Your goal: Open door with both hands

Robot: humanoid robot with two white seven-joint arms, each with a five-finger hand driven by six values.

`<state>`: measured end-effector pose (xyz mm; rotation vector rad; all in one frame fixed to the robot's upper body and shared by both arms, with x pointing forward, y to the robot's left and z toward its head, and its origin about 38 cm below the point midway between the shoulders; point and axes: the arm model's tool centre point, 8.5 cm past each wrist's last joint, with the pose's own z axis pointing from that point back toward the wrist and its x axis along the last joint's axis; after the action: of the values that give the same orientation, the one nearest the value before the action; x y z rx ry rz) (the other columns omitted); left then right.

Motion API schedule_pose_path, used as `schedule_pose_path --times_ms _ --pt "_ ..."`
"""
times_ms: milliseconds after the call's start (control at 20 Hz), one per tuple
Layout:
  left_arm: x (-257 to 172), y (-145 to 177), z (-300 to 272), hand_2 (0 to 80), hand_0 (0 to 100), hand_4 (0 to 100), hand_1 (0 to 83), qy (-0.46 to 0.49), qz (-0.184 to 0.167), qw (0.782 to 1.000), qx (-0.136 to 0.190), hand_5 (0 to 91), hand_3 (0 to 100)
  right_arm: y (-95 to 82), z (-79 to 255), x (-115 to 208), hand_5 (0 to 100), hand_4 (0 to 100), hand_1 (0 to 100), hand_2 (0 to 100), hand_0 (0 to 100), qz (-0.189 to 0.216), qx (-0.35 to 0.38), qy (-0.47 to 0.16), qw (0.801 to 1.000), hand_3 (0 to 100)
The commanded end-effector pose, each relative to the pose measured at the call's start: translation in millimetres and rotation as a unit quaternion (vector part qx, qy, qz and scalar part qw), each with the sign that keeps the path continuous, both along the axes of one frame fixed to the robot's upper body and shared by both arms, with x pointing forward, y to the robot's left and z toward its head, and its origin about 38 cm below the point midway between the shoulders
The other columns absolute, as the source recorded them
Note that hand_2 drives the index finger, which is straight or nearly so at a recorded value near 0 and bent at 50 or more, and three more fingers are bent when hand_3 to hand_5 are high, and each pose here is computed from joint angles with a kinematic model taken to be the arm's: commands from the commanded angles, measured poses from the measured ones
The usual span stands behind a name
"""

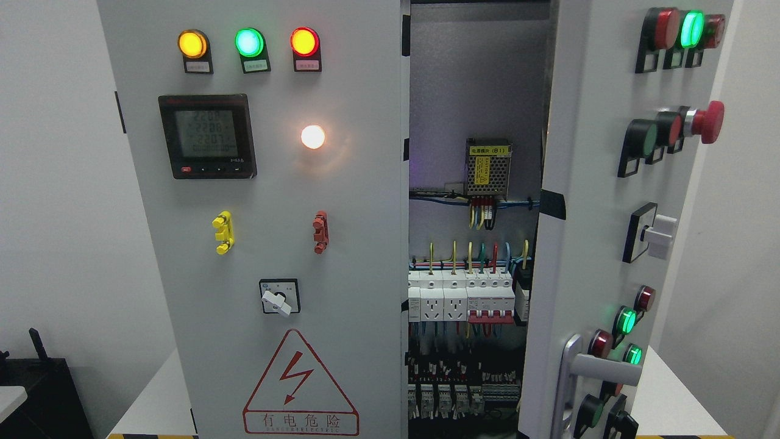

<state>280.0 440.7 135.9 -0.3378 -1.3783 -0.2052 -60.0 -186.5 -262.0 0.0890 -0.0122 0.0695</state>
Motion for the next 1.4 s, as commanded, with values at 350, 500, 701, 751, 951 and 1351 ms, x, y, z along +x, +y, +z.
schedule_pose_path --times_ms 350,500,701,751,951,1351 --pt "24 -24 88 0.0 0 4 0.0 -0.068 -0.145 0.987 -0.012 0.0 0 0.0 0 0 0 0 0 0 0 0.0 0.0 0.0 1.0 0" --pt "33 -26 106 0.0 0 4 0.0 -0.095 -0.153 0.984 -0.016 0.0 0 0.0 0 0 0 0 0 0 0 0.0 0.0 0.0 1.0 0" --pt "46 -30 136 0.0 0 4 0.0 -0.141 -0.166 0.976 -0.017 0.0 0 0.0 0 0 0 0 0 0 0 0.0 0.0 0.0 1.0 0" --pt "49 -31 143 0.0 0 4 0.0 -0.151 -0.167 0.974 -0.015 0.0 0 0.0 0 0 0 0 0 0 0 0.0 0.0 0.0 1.0 0" --pt "51 -44 161 0.0 0 4 0.0 -0.171 -0.188 0.967 -0.019 0.0 0 0.0 0 0 0 0 0 0 0 0.0 0.0 0.0 1.0 0" --pt "67 -80 170 0.0 0 4 0.0 -0.15 -0.256 0.955 0.003 0.0 0 0.0 0 0 0 0 0 0 0 0.0 0.0 0.0 1.0 0"
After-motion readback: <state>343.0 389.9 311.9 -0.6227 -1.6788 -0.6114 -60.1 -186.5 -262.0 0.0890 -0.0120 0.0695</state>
